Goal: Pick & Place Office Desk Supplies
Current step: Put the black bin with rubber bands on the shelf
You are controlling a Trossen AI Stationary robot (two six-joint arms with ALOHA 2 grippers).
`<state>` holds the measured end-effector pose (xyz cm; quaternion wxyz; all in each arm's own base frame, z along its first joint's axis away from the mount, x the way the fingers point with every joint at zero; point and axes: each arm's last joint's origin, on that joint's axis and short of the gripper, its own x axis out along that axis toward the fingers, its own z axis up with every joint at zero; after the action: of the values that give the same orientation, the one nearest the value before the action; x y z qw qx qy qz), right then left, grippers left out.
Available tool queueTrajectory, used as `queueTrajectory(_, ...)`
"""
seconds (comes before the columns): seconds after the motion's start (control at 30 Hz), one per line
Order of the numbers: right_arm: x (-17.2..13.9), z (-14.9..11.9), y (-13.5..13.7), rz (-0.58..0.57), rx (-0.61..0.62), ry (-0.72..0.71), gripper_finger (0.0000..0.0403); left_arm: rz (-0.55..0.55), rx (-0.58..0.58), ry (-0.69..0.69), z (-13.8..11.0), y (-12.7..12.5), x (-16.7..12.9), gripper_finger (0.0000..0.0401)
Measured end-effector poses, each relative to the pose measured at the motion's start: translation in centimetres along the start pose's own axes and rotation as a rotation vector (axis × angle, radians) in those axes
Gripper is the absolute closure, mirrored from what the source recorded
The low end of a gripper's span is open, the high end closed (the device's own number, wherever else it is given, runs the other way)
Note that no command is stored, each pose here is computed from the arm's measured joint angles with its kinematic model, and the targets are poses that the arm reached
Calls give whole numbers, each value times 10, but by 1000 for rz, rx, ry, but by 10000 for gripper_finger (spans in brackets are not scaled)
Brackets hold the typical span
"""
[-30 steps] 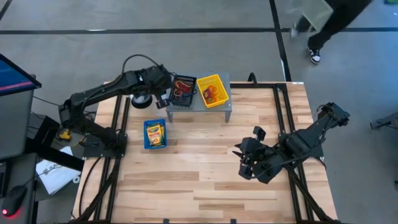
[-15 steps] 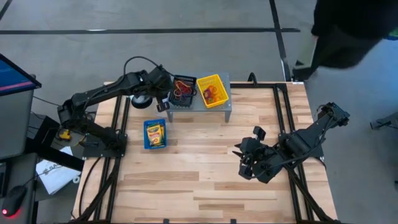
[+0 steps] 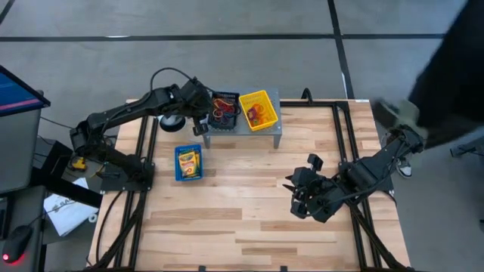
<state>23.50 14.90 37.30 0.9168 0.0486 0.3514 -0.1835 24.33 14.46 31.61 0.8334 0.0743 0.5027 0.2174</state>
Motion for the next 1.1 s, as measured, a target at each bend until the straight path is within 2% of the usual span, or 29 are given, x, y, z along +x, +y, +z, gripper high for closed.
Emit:
queueTrajectory(0.37, 0, 0, 0, 0, 0, 0, 300, -49, 5, -44, 5, -2, 4, 399)
queueTrajectory(0.67, 0, 0, 0, 3, -3, -1, 300, -68, 36, 1, 8, -6, 24, 399)
queueTrajectory(0.87, 0, 0, 0, 4, -11, 0, 300, 19, 63, 33, 5, 0, 21, 399)
queueTrajectory(1.1, 2, 2, -1, 1, -30, -2, 300, 46, 38, 38, 0, 16, 26, 399)
